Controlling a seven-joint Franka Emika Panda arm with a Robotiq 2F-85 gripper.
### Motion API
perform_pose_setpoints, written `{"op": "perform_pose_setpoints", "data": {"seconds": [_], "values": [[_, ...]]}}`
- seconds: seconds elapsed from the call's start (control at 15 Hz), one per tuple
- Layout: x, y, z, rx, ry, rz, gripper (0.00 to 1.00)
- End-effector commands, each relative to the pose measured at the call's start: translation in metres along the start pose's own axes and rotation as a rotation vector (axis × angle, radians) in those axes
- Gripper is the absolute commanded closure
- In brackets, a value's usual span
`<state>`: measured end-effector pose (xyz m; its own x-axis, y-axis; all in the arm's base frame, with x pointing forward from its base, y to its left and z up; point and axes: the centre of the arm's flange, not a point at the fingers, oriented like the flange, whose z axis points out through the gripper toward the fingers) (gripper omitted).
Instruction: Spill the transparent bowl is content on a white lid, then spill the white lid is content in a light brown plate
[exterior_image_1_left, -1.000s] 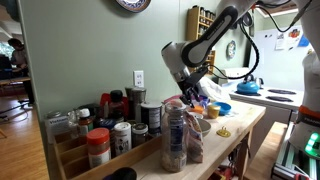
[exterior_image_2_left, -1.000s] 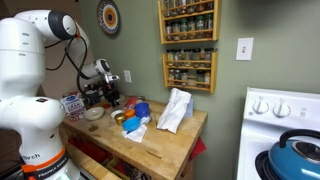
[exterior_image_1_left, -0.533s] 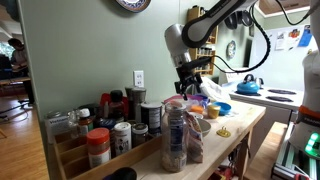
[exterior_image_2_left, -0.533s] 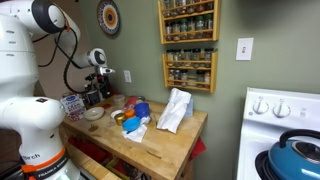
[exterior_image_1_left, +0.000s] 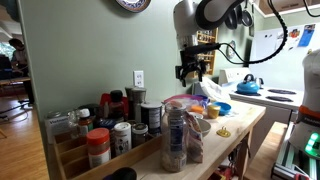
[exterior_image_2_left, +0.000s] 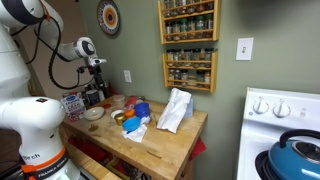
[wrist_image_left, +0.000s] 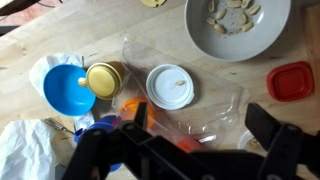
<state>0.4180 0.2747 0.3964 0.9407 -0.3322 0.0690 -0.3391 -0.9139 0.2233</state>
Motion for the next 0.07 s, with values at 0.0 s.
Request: {"op": "perform_pose_setpoints", "data": {"seconds": [0.0], "values": [[-0.0015, 0.0005, -0.0007, -0.002, 0.005, 0.0, 0.0]]}}
